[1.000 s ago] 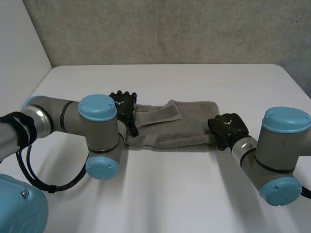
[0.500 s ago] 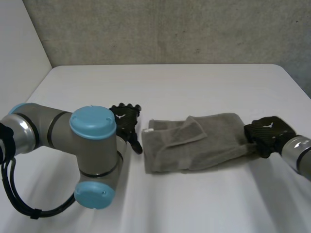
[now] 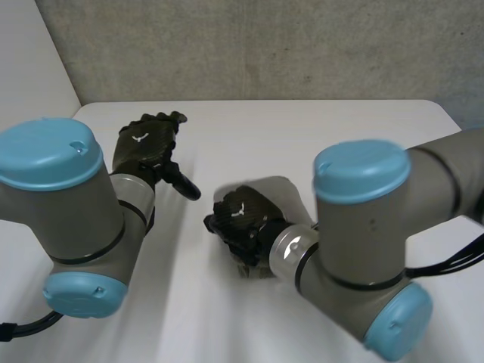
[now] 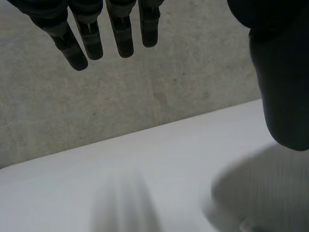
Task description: Fold the towel.
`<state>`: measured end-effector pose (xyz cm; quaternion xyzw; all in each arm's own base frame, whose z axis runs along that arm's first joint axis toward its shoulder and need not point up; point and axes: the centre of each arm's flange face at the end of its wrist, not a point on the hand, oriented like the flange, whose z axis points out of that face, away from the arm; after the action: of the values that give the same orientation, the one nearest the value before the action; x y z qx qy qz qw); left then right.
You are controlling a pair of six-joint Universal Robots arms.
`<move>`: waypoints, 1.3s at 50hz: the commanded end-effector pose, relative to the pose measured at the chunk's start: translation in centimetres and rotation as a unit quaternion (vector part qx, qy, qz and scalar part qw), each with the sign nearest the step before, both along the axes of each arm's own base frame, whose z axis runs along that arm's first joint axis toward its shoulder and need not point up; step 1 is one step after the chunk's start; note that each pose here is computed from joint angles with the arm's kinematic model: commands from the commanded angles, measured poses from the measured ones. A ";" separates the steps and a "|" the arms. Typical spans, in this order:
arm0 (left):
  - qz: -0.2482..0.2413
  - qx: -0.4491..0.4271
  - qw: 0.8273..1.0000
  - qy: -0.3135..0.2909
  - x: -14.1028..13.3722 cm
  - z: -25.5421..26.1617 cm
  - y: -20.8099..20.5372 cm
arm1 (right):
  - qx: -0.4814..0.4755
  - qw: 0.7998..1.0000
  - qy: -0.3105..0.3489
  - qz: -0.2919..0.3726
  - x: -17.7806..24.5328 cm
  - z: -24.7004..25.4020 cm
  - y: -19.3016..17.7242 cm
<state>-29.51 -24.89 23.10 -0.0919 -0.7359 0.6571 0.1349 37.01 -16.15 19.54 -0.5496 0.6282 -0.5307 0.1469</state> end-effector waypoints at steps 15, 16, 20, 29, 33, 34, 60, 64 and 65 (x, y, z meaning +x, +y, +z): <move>-0.109 0.063 0.992 0.002 -5.0 -5.2 2.5 | 0.106 0.965 -0.134 -0.198 -7.4 2.2 -6.4; -0.114 0.071 0.991 -0.006 -5.4 -6.1 2.6 | 0.109 0.965 -0.128 -0.201 -7.5 1.6 -6.8; -0.116 0.089 0.989 -0.021 -5.7 -7.9 2.6 | 0.127 0.963 -0.111 -0.209 -7.4 -1.3 -7.8; -0.117 0.127 0.984 -0.054 -5.4 -11.3 3.7 | 0.147 0.962 -0.092 -0.213 -6.8 -5.1 -9.2; -0.115 0.125 0.984 -0.052 -5.2 -10.9 3.7 | 0.144 0.963 -0.087 -0.210 -6.7 -5.2 -9.4; -0.114 0.120 0.985 -0.048 -5.2 -10.4 3.6 | 0.142 0.963 -0.088 -0.212 -6.7 -5.1 -9.5; -0.034 -0.030 0.998 0.053 1.8 10.2 2.2 | 0.001 0.905 -0.279 -0.321 -11.0 11.8 -9.9; -0.028 -0.029 0.998 0.053 2.4 11.6 2.6 | -0.023 0.893 -0.291 -0.343 -11.8 13.2 -9.4; -0.028 -0.029 0.998 0.053 2.4 11.6 2.6 | -0.023 0.893 -0.291 -0.343 -11.8 13.2 -9.4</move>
<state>-27.77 -22.64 33.35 -0.0860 -0.7031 0.6784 0.1952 26.04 -25.77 31.98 -0.1486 0.6979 -0.6855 0.1450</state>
